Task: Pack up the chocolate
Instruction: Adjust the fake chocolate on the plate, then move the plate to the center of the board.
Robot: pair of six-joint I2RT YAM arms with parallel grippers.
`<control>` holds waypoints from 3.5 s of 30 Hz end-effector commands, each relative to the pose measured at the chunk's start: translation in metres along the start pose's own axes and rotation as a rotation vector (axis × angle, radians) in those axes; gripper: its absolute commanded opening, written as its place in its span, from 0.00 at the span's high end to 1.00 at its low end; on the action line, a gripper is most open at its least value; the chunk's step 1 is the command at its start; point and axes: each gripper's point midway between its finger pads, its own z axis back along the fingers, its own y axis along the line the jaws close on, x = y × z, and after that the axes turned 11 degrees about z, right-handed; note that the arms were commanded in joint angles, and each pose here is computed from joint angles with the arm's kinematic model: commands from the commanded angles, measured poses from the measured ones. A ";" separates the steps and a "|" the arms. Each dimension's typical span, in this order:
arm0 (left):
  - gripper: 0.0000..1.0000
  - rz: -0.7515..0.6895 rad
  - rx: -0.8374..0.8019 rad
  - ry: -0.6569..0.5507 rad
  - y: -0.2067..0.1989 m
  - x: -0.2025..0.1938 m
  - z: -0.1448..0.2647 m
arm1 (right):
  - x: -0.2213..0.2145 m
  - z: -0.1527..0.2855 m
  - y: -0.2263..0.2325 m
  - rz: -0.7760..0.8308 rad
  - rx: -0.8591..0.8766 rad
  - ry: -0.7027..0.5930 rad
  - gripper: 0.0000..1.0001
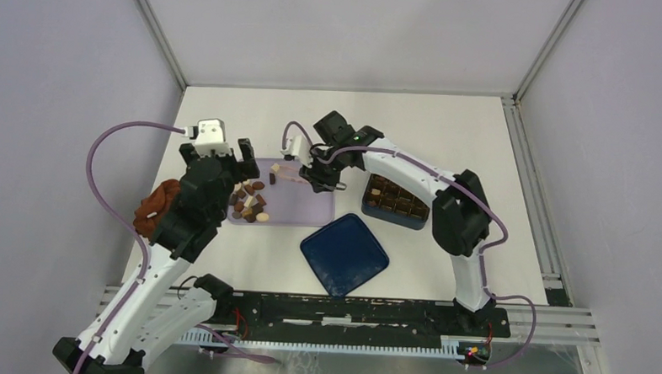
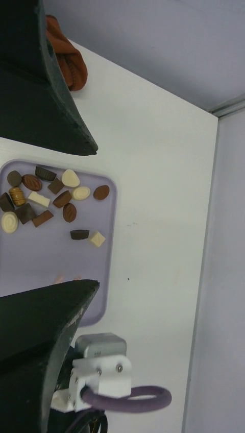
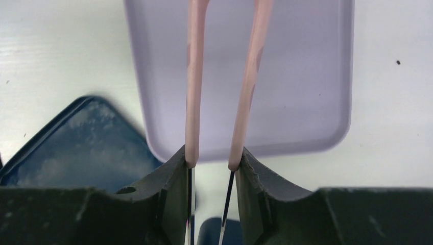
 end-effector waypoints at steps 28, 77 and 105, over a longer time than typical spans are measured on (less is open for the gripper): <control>0.07 0.009 0.046 -0.032 0.018 0.012 -0.012 | 0.006 -0.108 -0.022 -0.537 -0.001 -0.073 0.58; 0.54 0.490 -0.383 0.623 -0.094 -0.125 0.000 | -0.018 0.178 0.011 -0.116 -0.288 -0.472 0.58; 0.84 0.162 -0.164 0.904 -0.163 -0.309 -0.050 | -0.041 0.196 0.022 -0.120 -0.305 -0.506 0.59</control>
